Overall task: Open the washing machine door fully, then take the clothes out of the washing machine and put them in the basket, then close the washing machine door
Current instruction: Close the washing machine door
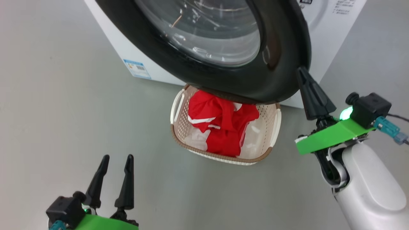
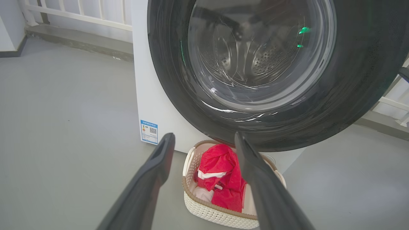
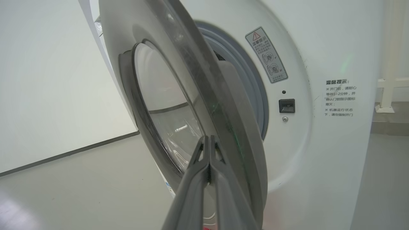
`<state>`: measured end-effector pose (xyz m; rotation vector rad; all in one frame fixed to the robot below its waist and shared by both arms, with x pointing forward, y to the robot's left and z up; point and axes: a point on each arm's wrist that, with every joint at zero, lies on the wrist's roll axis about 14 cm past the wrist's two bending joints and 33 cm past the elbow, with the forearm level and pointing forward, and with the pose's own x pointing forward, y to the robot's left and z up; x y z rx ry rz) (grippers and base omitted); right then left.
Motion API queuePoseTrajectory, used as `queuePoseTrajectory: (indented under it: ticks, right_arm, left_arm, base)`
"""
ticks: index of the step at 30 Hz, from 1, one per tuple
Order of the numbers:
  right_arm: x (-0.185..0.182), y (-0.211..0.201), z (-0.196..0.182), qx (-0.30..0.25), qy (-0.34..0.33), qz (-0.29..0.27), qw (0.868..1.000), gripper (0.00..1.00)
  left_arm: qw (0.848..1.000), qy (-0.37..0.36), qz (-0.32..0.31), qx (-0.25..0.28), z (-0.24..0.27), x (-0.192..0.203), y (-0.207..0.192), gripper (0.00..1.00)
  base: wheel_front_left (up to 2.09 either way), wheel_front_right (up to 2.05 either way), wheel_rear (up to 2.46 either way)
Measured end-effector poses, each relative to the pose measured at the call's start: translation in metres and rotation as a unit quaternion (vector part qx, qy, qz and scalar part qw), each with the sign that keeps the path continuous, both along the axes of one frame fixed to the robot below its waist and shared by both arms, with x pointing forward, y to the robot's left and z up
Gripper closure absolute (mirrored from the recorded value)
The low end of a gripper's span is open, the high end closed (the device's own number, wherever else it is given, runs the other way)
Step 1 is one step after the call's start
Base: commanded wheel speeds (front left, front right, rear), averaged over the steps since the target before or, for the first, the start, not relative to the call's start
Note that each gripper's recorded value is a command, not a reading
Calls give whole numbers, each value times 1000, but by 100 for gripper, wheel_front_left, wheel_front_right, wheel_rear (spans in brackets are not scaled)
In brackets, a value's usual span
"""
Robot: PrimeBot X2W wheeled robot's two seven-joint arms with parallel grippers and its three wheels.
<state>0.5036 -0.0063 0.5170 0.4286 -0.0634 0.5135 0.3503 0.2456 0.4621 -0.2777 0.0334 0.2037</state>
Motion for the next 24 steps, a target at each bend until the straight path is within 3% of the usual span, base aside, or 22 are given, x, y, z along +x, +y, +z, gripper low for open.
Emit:
queuePoseTrajectory:
  ticks: [24]
  right_arm:
    - [89,5,-22,34,-7,-22,999,100]
  left_arm:
    - [999,31,-8,-8,-28,48,0,0]
  base:
    - [0,0,0]
